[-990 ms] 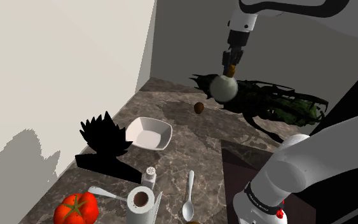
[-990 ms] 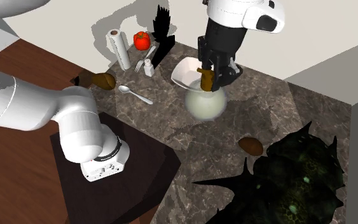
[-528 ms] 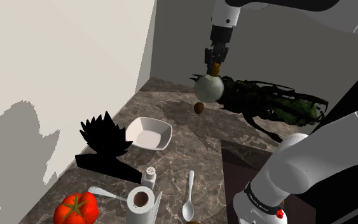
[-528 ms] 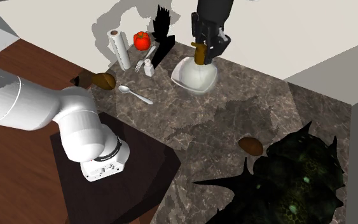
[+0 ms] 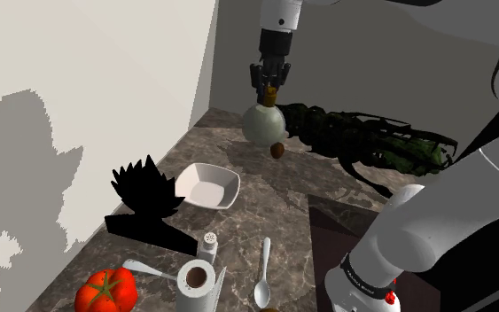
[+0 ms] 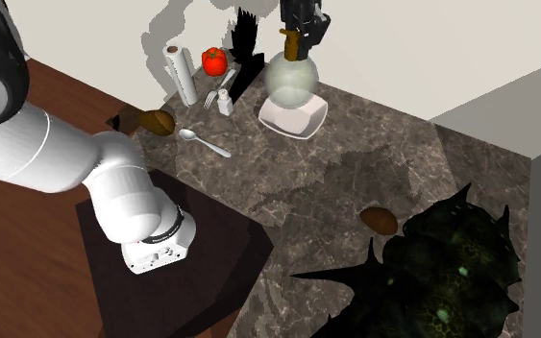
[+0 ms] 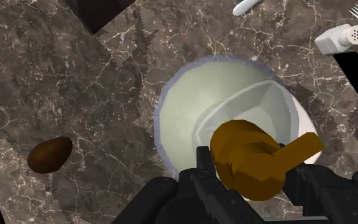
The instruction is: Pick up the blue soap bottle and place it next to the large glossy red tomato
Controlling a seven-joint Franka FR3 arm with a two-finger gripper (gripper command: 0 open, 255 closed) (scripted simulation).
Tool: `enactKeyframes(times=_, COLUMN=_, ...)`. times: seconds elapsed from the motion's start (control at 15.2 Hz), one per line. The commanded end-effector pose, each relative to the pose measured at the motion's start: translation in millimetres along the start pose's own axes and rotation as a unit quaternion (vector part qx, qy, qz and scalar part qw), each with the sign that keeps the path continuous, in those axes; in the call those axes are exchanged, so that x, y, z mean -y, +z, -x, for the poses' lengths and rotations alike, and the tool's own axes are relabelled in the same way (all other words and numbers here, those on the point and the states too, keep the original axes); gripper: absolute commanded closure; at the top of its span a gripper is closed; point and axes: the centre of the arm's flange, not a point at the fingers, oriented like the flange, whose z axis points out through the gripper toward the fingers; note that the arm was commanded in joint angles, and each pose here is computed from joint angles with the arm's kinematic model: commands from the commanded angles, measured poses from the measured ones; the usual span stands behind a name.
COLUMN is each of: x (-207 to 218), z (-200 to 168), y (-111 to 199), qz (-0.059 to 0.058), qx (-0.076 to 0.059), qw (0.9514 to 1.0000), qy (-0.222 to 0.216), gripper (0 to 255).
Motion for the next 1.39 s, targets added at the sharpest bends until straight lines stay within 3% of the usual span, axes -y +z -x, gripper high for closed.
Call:
enactKeyframes(times=0.0, x=26, z=-7, y=-1, qz=0.0, qx=0.0, qw=1.0, qy=0.001, gripper=255)
enactKeyframes(times=1.32, x=276, z=-90, y=-16, qz=0.0, qx=0.0, qw=1.0, qy=0.001, gripper=255)
